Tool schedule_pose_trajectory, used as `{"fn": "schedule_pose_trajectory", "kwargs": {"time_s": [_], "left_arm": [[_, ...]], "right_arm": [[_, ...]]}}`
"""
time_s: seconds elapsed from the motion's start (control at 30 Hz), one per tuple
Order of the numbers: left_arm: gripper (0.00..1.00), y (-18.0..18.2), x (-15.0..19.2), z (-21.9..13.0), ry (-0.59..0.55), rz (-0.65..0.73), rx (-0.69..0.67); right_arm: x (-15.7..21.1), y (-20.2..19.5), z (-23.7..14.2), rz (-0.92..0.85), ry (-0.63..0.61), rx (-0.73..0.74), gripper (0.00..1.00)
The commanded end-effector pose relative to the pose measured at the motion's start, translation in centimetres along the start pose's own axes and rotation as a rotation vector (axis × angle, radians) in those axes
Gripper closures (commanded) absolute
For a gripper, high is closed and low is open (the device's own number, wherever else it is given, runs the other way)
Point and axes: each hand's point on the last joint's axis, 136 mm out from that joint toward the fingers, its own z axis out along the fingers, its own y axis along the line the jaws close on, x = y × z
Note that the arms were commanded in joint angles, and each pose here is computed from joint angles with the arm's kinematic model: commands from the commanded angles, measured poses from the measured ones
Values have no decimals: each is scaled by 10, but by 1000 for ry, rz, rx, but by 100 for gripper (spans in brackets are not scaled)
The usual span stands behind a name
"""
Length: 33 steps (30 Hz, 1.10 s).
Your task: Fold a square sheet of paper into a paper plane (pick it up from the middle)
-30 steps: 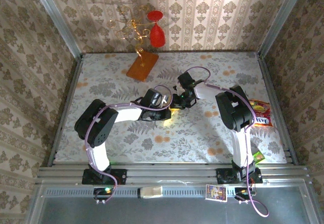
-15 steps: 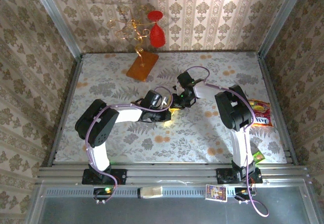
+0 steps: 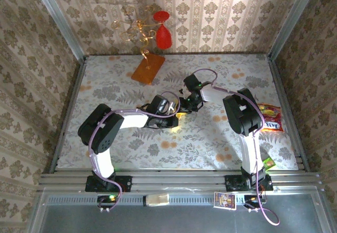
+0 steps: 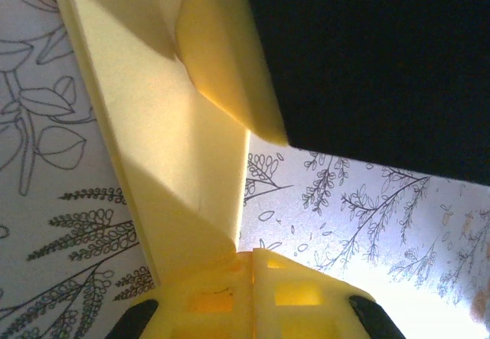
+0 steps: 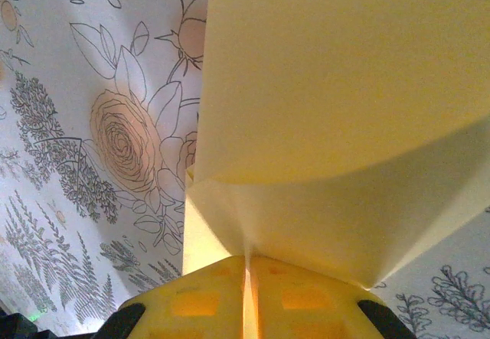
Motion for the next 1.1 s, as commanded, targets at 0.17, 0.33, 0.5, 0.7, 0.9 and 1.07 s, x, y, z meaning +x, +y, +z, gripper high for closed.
{"fn": "schedule_pose_trajectory", "kwargs": {"time_s": [0.17, 0.33, 0.5, 0.7, 0.9, 1.07], "left_arm": [[94, 8, 35, -8, 102, -24, -38], [94, 10, 40, -8, 114, -24, -44], [95, 11, 46, -8, 129, -26, -50], [95, 13, 55, -9, 152, -29, -61], [95, 15, 66, -12, 180, -33, -75], [95, 18, 74, -15, 199, -36, -89]], "right_arm": [[14, -33, 18, 64, 70, 126, 85], [15, -34, 20, 68, 73, 131, 86], [15, -35, 20, 73, 75, 134, 86], [15, -36, 21, 74, 78, 138, 86], [15, -36, 21, 76, 79, 140, 86], [16, -37, 22, 78, 84, 142, 86]]}}
